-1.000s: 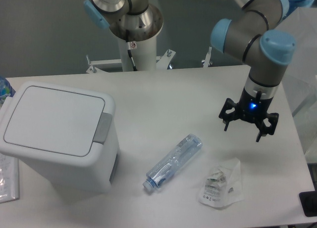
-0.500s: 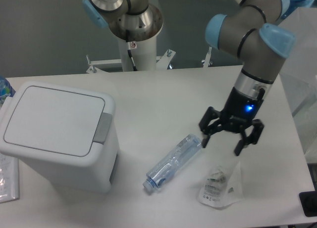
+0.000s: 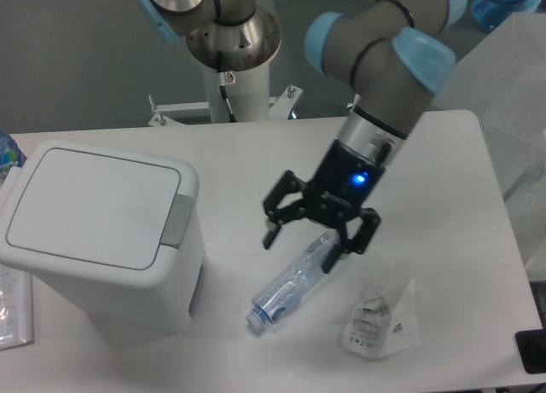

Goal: Open the trash can
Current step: 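Bring the gripper fingers to the grey button on the trash can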

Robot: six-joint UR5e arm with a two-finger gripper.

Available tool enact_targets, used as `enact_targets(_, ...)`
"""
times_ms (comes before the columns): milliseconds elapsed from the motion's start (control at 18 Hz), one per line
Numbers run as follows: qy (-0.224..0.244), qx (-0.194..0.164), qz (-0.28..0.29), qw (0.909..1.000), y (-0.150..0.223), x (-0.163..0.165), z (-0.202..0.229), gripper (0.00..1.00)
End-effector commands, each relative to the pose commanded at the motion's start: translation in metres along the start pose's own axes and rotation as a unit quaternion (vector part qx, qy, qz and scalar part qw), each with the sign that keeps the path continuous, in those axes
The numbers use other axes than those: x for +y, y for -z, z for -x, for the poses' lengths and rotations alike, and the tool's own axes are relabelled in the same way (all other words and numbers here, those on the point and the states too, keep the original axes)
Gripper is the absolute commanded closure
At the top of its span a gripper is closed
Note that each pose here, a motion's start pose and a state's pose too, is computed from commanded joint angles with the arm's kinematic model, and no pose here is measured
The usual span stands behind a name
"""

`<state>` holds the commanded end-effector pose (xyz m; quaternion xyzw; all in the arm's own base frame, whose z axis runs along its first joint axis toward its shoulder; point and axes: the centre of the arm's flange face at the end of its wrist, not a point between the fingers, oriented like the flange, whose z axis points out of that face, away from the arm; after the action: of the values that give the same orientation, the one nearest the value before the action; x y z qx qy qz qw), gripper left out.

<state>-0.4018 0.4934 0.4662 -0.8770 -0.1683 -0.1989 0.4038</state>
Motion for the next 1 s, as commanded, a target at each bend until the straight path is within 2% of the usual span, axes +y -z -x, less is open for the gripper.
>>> enact_targets(111, -0.01, 0.009, 0.003, 0.9999, -0.007, -0.002, -0.019, 0.0)
enact_targets(389, -0.007, 0.022, 0.019, 0.9995, -0.025, 0.015, -0.029, 0.0)
enact_targets(1000, 0.001, 0.034, 0.041, 0.9986, -0.047, 0.038, -0.032, 0.0)
